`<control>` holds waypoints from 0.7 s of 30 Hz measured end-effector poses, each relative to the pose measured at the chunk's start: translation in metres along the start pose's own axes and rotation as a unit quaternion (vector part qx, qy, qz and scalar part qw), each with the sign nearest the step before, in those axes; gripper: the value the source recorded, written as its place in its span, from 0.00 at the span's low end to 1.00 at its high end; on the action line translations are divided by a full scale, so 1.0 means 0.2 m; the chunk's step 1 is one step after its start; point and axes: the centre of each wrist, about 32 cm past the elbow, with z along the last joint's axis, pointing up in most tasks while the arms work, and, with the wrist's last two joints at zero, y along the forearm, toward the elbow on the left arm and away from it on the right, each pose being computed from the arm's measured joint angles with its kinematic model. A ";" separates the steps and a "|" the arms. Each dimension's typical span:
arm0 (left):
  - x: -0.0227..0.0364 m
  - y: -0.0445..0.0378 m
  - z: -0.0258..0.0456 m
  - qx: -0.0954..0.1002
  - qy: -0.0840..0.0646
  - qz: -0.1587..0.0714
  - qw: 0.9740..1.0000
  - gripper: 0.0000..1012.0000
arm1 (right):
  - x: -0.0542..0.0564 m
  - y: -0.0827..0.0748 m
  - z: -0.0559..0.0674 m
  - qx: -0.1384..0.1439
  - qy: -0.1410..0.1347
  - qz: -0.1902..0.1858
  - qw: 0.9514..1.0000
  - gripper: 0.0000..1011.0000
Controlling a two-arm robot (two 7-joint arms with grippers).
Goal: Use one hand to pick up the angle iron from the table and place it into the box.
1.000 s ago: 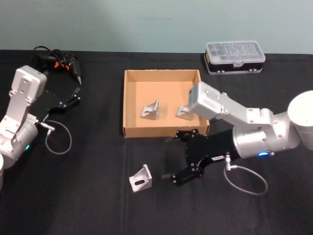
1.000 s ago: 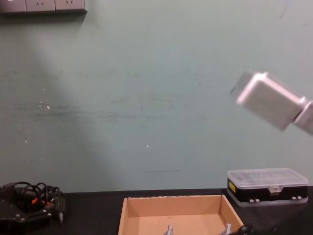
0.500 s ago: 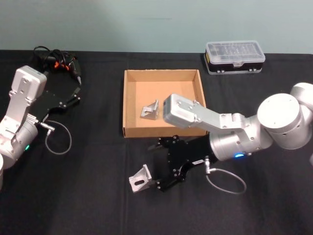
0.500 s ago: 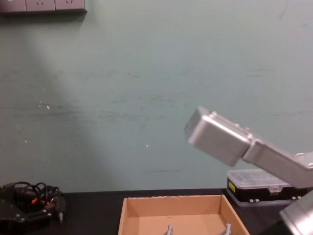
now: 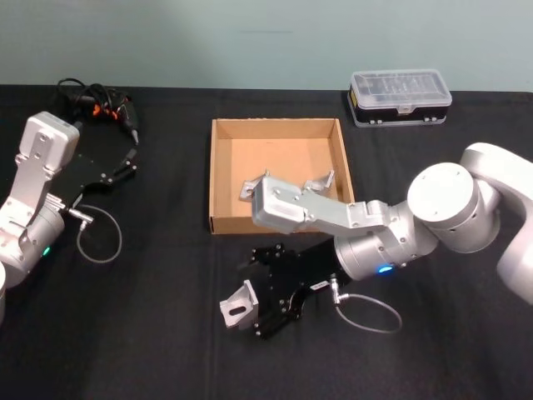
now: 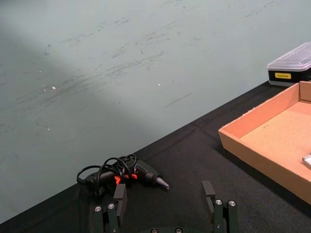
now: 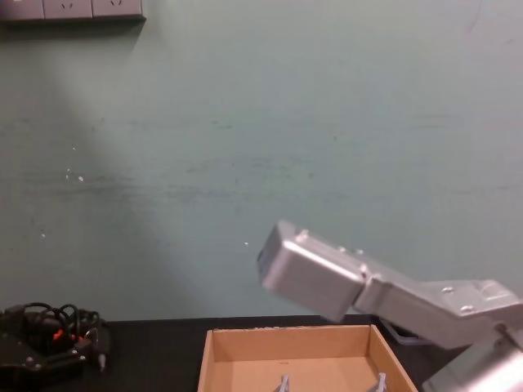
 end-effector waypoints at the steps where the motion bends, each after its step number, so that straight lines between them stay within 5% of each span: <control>1: 0.000 0.000 0.000 0.000 0.000 0.000 1.000 0.99 | 0.00 0.01 0.00 -0.001 -0.001 0.002 1.000 0.99; 11: 0.000 0.000 0.000 0.000 0.000 0.000 1.000 0.99 | 0.01 0.05 0.00 -0.009 -0.005 0.016 1.000 0.99; 21: 0.000 0.000 0.000 0.000 0.000 0.000 1.000 0.99 | 0.01 0.04 0.00 -0.011 -0.005 0.011 1.000 0.75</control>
